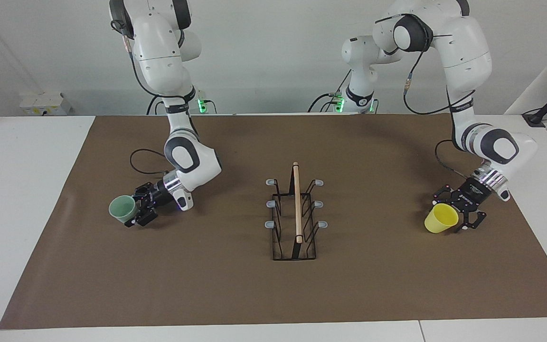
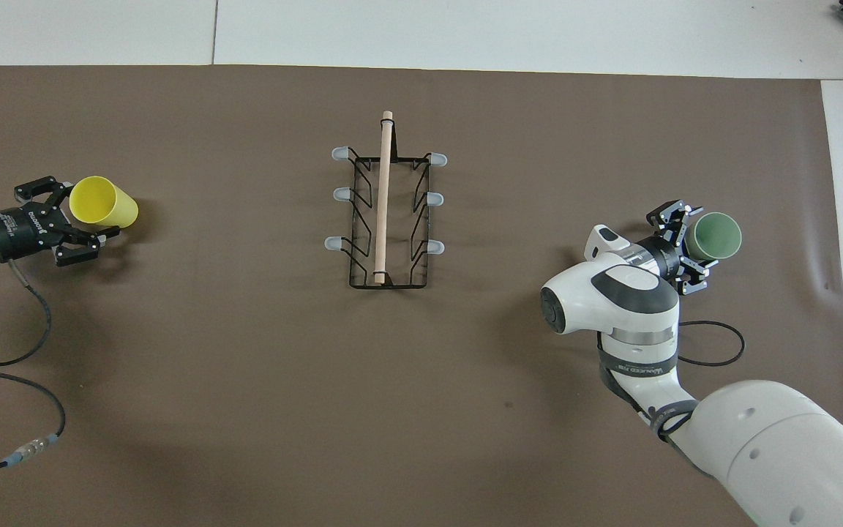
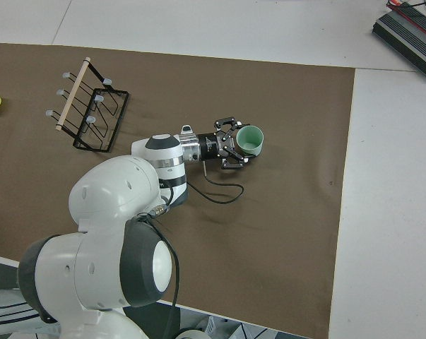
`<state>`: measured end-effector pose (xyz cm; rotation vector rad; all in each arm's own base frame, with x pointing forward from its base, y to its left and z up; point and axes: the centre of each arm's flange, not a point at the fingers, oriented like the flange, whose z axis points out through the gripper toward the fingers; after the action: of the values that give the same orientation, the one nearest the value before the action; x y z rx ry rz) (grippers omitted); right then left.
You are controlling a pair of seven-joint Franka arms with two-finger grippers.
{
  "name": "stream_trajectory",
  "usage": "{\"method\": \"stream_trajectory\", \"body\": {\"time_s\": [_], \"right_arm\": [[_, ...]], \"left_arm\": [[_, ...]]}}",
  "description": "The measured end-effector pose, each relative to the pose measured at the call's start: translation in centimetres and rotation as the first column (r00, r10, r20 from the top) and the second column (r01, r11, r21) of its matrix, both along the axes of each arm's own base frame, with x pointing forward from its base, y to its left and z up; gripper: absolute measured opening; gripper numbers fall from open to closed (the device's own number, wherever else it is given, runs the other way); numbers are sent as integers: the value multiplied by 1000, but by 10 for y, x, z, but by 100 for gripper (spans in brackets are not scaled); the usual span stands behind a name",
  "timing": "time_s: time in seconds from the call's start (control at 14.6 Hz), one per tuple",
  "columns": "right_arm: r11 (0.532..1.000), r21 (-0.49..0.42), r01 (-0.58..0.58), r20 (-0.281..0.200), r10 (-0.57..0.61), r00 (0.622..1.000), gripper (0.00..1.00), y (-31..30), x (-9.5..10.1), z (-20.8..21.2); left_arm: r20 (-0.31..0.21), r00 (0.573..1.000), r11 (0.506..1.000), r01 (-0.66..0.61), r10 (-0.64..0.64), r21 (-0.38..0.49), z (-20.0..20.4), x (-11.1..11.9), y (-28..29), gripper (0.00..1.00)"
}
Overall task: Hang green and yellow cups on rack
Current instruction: 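Grasp and lift the yellow cup with the left gripper while the right gripper lifts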
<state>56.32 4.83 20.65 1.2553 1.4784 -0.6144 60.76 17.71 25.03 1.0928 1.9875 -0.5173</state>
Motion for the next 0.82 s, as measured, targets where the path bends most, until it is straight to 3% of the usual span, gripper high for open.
{"method": "stream_trajectory", "body": {"time_s": [0.34, 0.55, 0.82], "right_arm": [[1000, 20, -3, 12, 3, 1000, 100, -17, -3, -8], [1000, 20, -4, 9, 4, 1000, 69, -17, -5, -9], [1000, 20, -4, 9, 4, 1000, 64, -17, -5, -9]], "left_arm": [[6, 1000, 999, -31, 31, 13, -3, 3, -14, 100], [8, 999, 999, -39, 38, 27, -4, 5, -20, 100], [12, 999, 998, -40, 40, 48, -3, 9, -29, 100]]}}
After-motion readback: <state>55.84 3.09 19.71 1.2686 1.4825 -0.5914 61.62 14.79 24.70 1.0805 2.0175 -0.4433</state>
